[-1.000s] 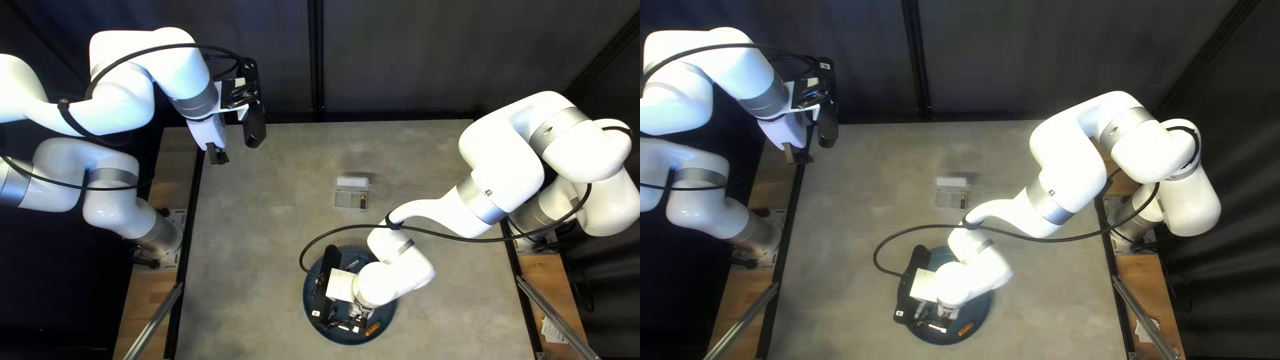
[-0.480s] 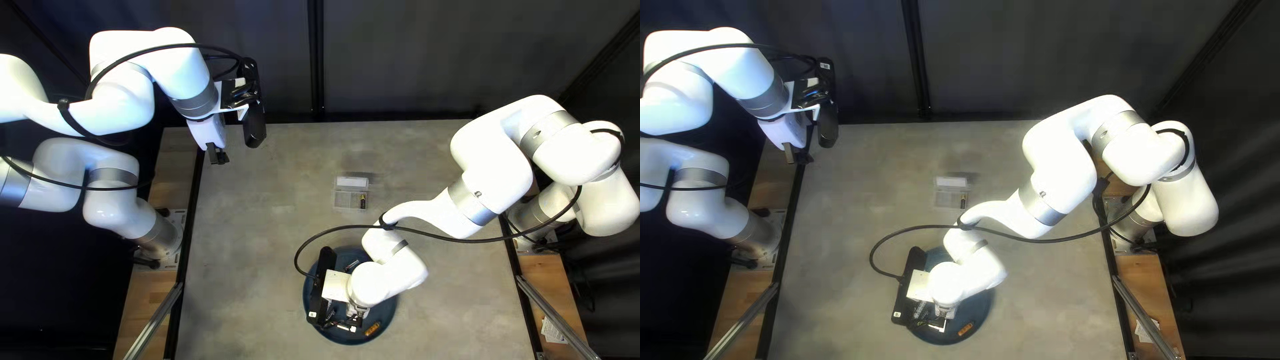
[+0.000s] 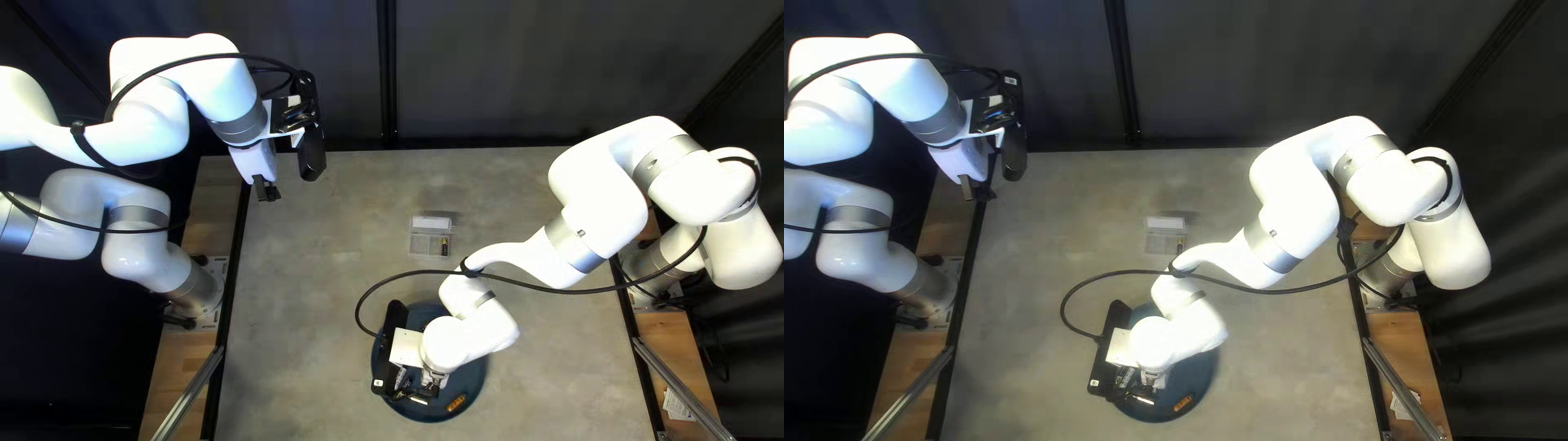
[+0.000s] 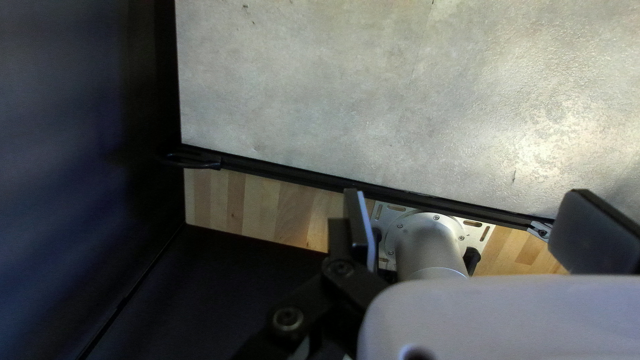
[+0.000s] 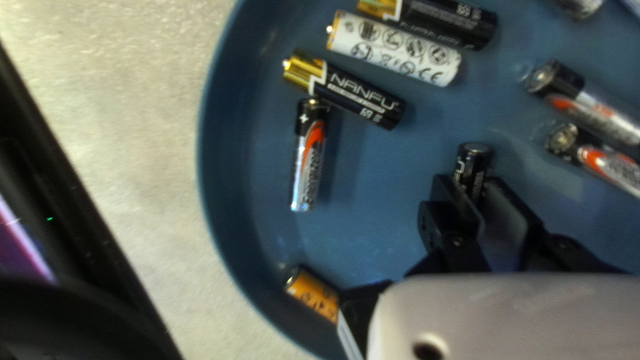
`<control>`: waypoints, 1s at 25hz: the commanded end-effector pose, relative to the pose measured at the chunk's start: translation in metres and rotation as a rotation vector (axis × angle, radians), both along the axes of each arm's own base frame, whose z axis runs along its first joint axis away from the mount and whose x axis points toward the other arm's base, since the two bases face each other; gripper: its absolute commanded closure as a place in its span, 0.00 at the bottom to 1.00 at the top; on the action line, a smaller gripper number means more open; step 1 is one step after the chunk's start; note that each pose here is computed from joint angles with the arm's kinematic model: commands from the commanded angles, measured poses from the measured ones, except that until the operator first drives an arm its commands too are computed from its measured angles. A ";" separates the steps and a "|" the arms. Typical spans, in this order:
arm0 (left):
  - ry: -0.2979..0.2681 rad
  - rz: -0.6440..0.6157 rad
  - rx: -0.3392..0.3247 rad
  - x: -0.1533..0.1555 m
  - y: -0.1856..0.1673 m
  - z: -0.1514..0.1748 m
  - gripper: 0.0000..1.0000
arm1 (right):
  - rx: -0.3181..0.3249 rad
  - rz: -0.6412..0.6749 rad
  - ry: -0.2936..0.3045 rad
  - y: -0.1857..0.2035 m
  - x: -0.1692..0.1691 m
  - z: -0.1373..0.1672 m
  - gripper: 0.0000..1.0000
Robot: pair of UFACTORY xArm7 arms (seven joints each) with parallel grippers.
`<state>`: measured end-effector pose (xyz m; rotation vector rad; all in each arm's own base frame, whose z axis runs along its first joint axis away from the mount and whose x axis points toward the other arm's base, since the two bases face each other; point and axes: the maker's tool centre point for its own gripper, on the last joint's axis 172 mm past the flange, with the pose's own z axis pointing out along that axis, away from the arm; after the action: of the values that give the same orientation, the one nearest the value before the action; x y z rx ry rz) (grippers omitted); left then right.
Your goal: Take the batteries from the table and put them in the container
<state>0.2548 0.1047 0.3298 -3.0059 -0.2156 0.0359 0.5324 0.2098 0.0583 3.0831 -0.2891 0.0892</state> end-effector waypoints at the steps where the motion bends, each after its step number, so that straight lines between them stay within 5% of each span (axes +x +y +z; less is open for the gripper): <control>1: 0.000 0.000 0.000 0.000 0.000 0.000 0.00 | -0.021 0.016 -0.003 -0.007 -0.007 0.011 1.00; 9: 0.000 0.000 0.000 0.000 0.000 0.000 0.00 | -0.028 0.161 0.006 -0.024 -0.030 0.016 1.00; 20: 0.000 0.000 0.000 0.000 0.000 0.000 0.00 | -0.039 0.167 0.001 -0.027 -0.033 0.012 1.00; 25: 0.000 0.000 0.000 0.000 0.000 0.000 0.00 | -0.042 0.368 0.005 -0.037 -0.040 0.013 1.00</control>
<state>0.2548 0.1047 0.3298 -3.0059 -0.2156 0.0359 0.4960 0.1796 0.0713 3.0649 0.0999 0.1035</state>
